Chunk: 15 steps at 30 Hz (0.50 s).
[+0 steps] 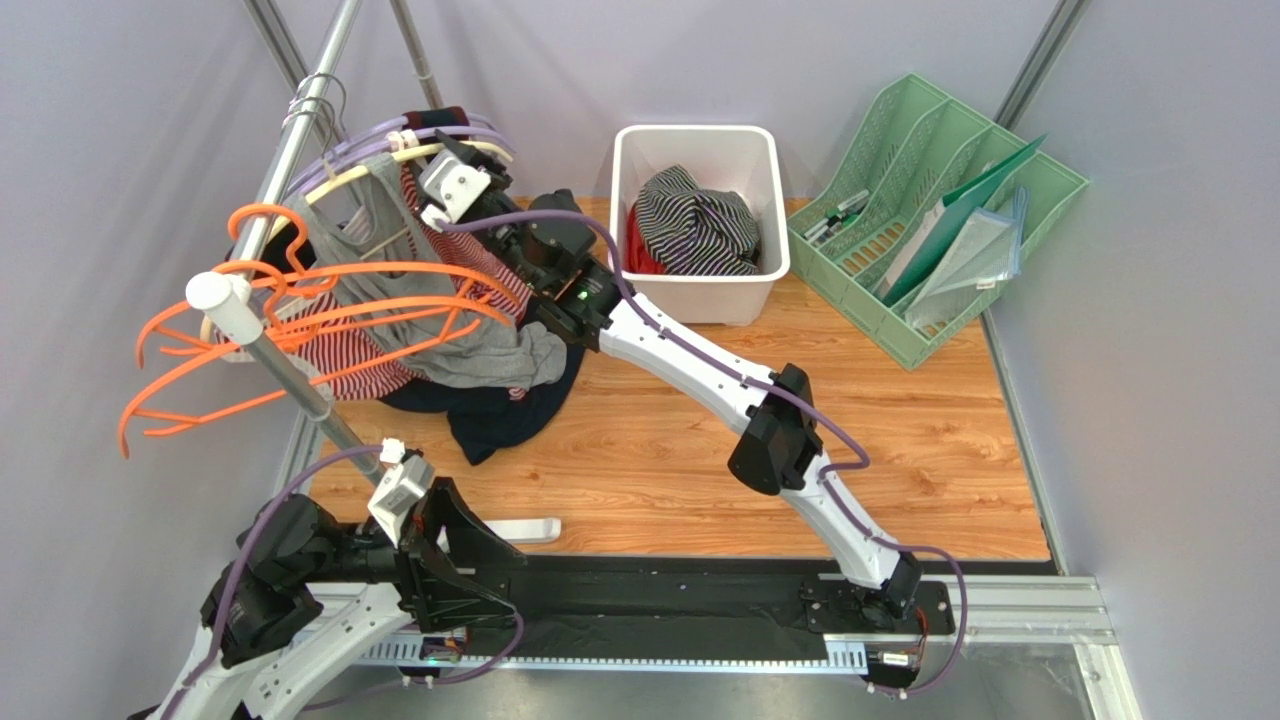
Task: Remove the tank top from the hanger
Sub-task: Pick up the hanger from the clothesline.
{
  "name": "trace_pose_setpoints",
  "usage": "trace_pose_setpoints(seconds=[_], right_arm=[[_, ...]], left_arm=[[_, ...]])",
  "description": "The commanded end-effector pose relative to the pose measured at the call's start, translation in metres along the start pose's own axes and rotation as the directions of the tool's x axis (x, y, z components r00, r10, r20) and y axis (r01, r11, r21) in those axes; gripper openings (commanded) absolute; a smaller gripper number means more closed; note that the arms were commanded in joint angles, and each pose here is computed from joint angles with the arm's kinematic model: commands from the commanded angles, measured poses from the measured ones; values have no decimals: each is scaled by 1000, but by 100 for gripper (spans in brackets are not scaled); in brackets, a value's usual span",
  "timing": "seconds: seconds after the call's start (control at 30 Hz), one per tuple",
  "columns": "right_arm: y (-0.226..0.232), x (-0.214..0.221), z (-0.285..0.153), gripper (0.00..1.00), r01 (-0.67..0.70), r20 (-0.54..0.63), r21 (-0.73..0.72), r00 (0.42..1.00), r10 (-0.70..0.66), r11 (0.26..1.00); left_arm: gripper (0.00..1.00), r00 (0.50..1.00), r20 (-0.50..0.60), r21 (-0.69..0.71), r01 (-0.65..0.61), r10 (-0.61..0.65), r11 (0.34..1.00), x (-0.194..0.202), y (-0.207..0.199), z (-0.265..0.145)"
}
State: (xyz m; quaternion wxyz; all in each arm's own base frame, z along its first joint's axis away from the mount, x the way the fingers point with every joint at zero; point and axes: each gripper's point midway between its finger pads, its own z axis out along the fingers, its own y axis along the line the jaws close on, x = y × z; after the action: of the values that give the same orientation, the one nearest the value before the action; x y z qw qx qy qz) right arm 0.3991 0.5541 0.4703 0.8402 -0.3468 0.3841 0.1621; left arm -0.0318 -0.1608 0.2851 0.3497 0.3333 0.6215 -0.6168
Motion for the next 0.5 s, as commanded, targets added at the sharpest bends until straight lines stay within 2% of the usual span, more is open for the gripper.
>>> trace_pose_setpoints(seconds=[0.0, 0.2, 0.47], right_arm=[[-8, -36, 4, 51, 67, 108, 61, 991, -73, 996], [-9, -40, 4, 49, 75, 122, 63, 989, -82, 995], [-10, -42, 3, 28, 66, 121, 71, 990, -74, 995]], left_arm=[[73, 993, 72, 41, -92, 89, 995, -4, -19, -18], [73, 993, 73, 42, -91, 88, 995, -3, -20, -18], [73, 993, 75, 42, -95, 92, 995, -3, -22, -21]])
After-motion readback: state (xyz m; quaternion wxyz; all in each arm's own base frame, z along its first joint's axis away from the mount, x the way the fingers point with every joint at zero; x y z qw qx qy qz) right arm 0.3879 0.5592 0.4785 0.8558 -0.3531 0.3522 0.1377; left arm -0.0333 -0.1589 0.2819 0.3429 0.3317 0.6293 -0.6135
